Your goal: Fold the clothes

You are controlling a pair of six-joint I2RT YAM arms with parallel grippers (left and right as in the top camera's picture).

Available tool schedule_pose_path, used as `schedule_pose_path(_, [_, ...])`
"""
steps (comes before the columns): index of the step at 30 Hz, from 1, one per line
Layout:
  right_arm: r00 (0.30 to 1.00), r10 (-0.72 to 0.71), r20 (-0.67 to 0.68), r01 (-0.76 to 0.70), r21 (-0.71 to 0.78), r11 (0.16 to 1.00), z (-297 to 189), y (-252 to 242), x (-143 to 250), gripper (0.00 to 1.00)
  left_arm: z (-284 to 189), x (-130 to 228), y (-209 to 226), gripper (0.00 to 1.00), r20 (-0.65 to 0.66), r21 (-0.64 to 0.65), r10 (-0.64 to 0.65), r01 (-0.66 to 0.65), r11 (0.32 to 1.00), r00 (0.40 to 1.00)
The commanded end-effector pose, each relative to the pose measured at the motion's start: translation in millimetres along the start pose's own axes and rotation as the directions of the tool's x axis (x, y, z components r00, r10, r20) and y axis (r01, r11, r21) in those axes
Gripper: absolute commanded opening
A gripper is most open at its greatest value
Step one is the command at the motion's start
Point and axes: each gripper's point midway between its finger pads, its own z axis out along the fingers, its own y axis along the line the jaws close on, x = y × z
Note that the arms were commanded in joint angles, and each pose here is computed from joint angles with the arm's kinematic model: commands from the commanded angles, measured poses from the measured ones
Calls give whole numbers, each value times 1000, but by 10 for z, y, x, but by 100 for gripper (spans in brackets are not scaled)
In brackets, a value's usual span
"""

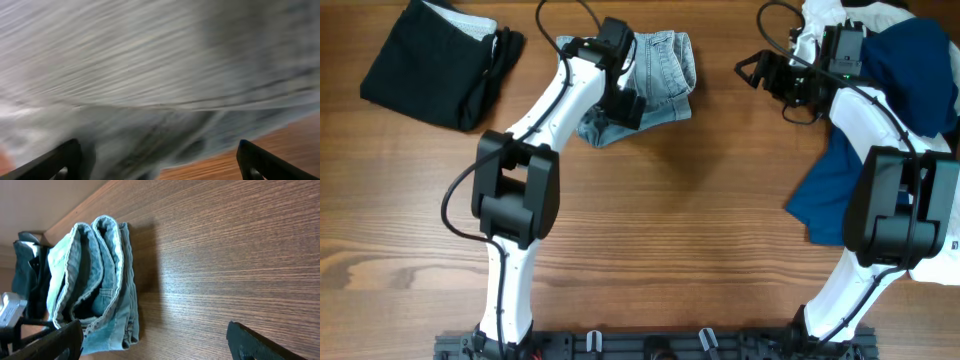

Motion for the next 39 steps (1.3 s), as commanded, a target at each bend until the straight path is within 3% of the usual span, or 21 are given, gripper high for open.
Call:
schedule_pose_path(1, [1000,-29,-3,29,9,1000,-8,6,27,92,-6,121,288,100,-51,-57,-51,48,997,997])
schedule_pose_path(7, [999,-40,-31,40,16,999,-8,-14,100,92,449,847,363,100,-251,-79,-76,58,995,965])
schedule_pose_path(12, [998,-41,-48,42,20,999,-10,-27,145,92,627,1150,592,100,-305,-147,-114,72,987,945])
schedule_pose_path(13, [998,-41,-48,42,20,999,-10,-27,145,92,619,1169,646,95,-310,-153,-139,95,984,941])
schedule_pose_path(15, [998,-42,-47,43,20,999,-10,-26,142,93,549,1106,722,92,-277,-159,-177,136,978,944])
schedule_pose_path(19, [998,-44,-45,45,19,999,-10,-25,135,93,84,636,684,96,-60,-128,-167,158,979,984])
schedule_pose_path(22, [998,-43,-43,44,32,998,-10,-47,131,93,-278,269,525,96,118,-57,-165,172,983,979])
schedule_pose_path(24, [998,-42,-43,44,42,998,-9,-62,134,94,-452,84,428,85,205,-3,-164,168,986,965])
schedule_pose_path(28, [998,-41,-39,44,61,997,-11,-94,126,94,-502,46,210,36,212,84,-150,135,987,966])
schedule_pose_path(29, [998,-41,-39,44,63,997,-11,-99,126,94,-502,48,194,29,211,86,-147,132,988,966])
schedule_pose_path(31, [998,-42,-37,45,62,997,-11,-97,121,94,-462,16,275,25,226,40,-144,138,990,963])
schedule_pose_path(35, [999,-38,-39,40,63,997,-11,-98,126,94,-27,22,358,4,184,2,-151,153,988,971])
schedule_pose_path(39, [998,-36,-41,39,64,997,-11,-100,134,94,310,166,337,4,102,-11,-146,148,989,984])
